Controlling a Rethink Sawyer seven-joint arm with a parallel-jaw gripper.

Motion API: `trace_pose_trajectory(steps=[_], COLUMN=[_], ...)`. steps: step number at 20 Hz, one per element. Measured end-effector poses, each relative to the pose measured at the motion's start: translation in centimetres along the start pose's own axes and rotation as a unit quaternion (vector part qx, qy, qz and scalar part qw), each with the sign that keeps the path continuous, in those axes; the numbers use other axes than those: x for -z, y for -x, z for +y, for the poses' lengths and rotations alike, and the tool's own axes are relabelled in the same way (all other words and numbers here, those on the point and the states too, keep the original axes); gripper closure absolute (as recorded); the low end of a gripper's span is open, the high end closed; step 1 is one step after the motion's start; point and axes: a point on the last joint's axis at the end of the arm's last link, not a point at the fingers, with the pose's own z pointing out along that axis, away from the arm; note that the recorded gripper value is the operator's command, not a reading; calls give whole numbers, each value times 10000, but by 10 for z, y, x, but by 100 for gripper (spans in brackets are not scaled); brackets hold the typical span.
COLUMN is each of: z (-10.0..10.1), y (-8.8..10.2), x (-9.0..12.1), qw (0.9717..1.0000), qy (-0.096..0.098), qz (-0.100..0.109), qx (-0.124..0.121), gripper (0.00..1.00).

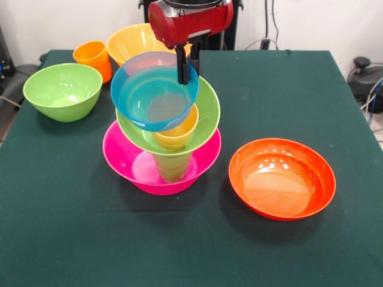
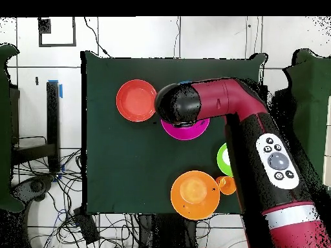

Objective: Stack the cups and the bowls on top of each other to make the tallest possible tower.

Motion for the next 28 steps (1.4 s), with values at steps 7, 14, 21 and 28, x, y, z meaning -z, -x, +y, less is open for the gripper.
trace_pose_trajectory(steps=[7, 14, 21, 28], z=[2, 4, 5, 10], y=[-1, -1, 0, 3], x=[-1, -1, -2, -2], qw=[10000, 10000, 10000, 9999], qy=[-2, -4, -18, -16], qz=[-19, -32, -71, -71], qx=[13, 29, 42, 82], gripper=[100, 100, 100, 100])
